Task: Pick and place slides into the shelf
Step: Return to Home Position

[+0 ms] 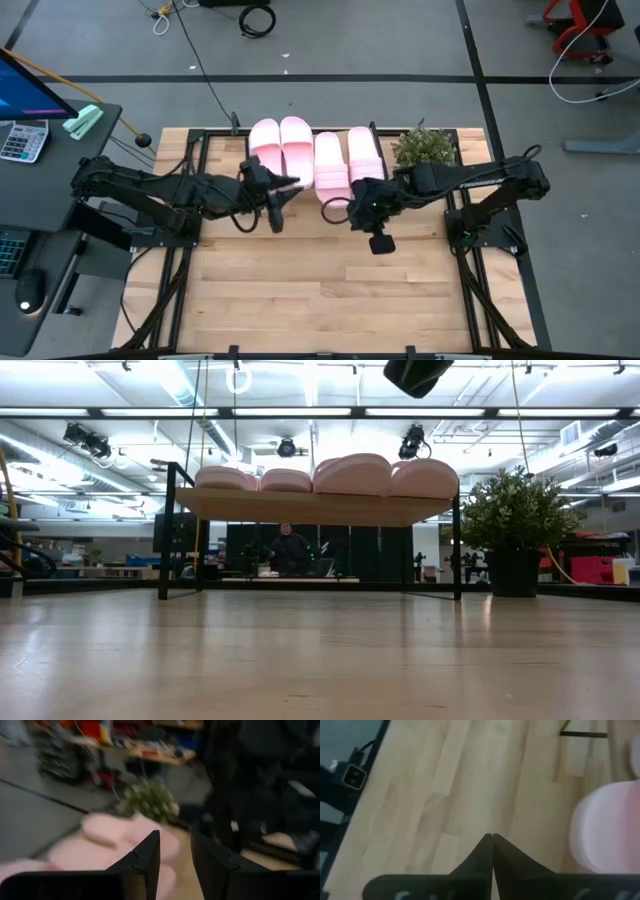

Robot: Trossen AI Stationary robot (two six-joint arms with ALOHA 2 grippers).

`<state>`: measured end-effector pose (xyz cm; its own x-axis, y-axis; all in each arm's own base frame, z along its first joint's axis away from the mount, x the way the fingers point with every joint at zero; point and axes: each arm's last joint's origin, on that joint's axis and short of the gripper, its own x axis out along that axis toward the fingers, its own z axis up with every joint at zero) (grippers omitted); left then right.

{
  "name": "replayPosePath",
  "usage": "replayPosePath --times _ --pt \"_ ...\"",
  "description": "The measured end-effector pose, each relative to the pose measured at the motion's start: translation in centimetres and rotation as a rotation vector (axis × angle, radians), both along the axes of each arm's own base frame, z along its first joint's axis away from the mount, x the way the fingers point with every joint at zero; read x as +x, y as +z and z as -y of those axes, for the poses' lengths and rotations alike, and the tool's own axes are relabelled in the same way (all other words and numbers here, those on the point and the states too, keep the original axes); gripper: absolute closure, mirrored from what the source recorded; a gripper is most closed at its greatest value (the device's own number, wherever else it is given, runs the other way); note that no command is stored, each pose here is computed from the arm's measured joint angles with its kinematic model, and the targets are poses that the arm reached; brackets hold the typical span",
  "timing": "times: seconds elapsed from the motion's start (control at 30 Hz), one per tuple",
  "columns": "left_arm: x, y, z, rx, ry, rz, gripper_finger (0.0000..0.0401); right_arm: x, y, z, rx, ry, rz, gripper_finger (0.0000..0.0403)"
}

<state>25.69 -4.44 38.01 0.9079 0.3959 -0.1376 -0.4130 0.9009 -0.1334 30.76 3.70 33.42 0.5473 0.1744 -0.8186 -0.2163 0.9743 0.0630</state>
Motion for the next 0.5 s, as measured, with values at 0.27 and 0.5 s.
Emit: replayPosePath --times 0.27,0.5 --pt "0.0 -0.8 2.7 0.086 -0.16 -0.086 0.0291 -0.6 0.1 -1.8 -0.055 0.003 -0.009 0.0398" --pt "0.5 -2.3 3.4 0.076 -0.17 -0.078 0.0327 -2.0 1.3 -2.5 -0.114 -0.089 0.038 0.04"
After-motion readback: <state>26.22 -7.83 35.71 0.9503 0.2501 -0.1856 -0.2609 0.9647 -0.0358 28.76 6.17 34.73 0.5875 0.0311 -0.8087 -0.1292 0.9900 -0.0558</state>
